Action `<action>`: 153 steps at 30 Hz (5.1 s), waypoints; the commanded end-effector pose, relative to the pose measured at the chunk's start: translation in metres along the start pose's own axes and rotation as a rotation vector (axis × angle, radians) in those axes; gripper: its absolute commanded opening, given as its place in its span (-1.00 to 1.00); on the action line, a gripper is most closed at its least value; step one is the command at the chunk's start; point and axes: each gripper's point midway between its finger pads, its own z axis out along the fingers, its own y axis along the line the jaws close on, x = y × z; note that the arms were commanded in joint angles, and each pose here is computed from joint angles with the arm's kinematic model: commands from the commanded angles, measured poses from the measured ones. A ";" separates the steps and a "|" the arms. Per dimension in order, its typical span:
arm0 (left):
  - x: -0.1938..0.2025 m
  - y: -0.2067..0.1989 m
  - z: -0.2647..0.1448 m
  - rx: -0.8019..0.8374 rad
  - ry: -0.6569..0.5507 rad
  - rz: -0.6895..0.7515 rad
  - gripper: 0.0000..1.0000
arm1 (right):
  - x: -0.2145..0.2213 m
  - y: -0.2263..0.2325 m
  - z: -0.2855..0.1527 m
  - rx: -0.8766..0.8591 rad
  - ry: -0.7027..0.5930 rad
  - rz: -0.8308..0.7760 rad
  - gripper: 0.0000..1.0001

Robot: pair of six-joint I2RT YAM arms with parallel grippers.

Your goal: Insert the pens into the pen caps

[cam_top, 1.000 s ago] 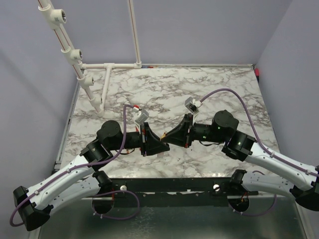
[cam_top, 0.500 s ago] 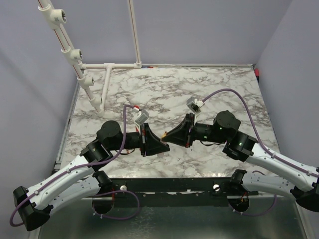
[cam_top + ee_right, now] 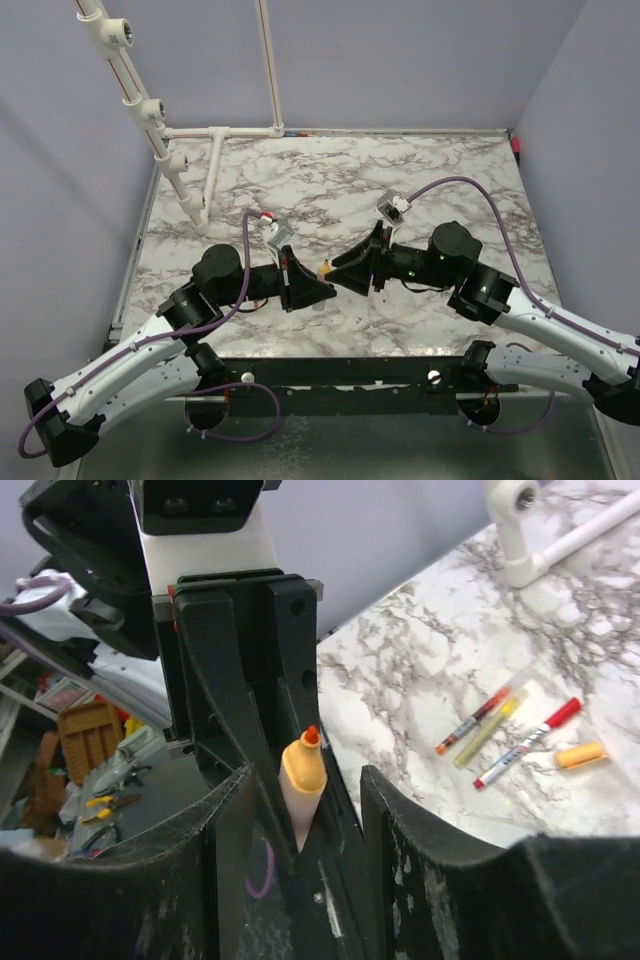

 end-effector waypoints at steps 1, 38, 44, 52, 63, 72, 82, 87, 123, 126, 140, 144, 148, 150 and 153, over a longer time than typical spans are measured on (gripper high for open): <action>-0.009 0.045 -0.010 -0.278 -0.034 0.047 -1.00 | -0.015 -0.018 -0.007 0.142 -0.021 -0.034 0.03; -0.030 0.139 -0.115 -0.990 -0.223 0.175 -1.00 | 0.131 -0.217 0.115 0.916 0.421 0.291 0.19; -0.029 0.138 -0.115 -0.986 -0.222 0.177 -1.00 | 0.152 -0.234 0.122 0.986 0.433 0.339 0.21; -0.029 0.138 -0.115 -0.984 -0.224 0.176 -1.00 | 0.186 -0.249 0.123 1.052 0.460 0.420 0.20; -0.030 0.136 -0.115 -0.977 -0.228 0.176 -1.00 | 0.209 -0.259 0.133 1.060 0.457 0.486 0.12; -0.028 0.138 -0.114 -0.983 -0.220 0.176 -1.00 | 0.220 -0.263 0.125 1.085 0.471 0.482 -0.22; -0.026 0.140 -0.113 -0.986 -0.207 0.175 -1.00 | 0.216 -0.251 0.093 1.031 0.520 0.380 -0.99; -0.026 0.141 -0.113 -0.989 -0.207 0.175 -1.00 | 0.200 -0.230 0.066 0.903 0.595 0.203 -0.99; -0.023 0.147 -0.113 -1.018 -0.188 0.174 -1.00 | 0.187 -0.236 -0.050 0.823 0.891 -1.042 -0.99; -0.023 0.147 -0.113 -1.020 -0.189 0.174 -1.00 | 0.197 -0.237 -0.049 0.842 0.889 -1.059 -0.99; -0.023 0.148 -0.112 -1.021 -0.182 0.173 -1.00 | 0.233 -0.215 -0.056 0.778 0.946 -1.060 -0.22; -0.023 0.147 -0.112 -1.021 -0.185 0.173 -1.00 | 0.238 -0.205 -0.061 0.740 0.965 -1.046 0.04; -0.022 0.148 -0.111 -1.020 -0.179 0.173 -1.00 | 0.237 -0.187 -0.063 0.683 0.961 -1.015 0.22; -0.022 0.148 -0.111 -1.019 -0.176 0.174 -1.00 | 0.230 -0.175 -0.061 0.651 0.935 -0.975 0.26; -0.022 0.148 -0.111 -1.018 -0.176 0.173 -1.00 | 0.213 -0.159 -0.060 0.631 0.868 -0.915 0.40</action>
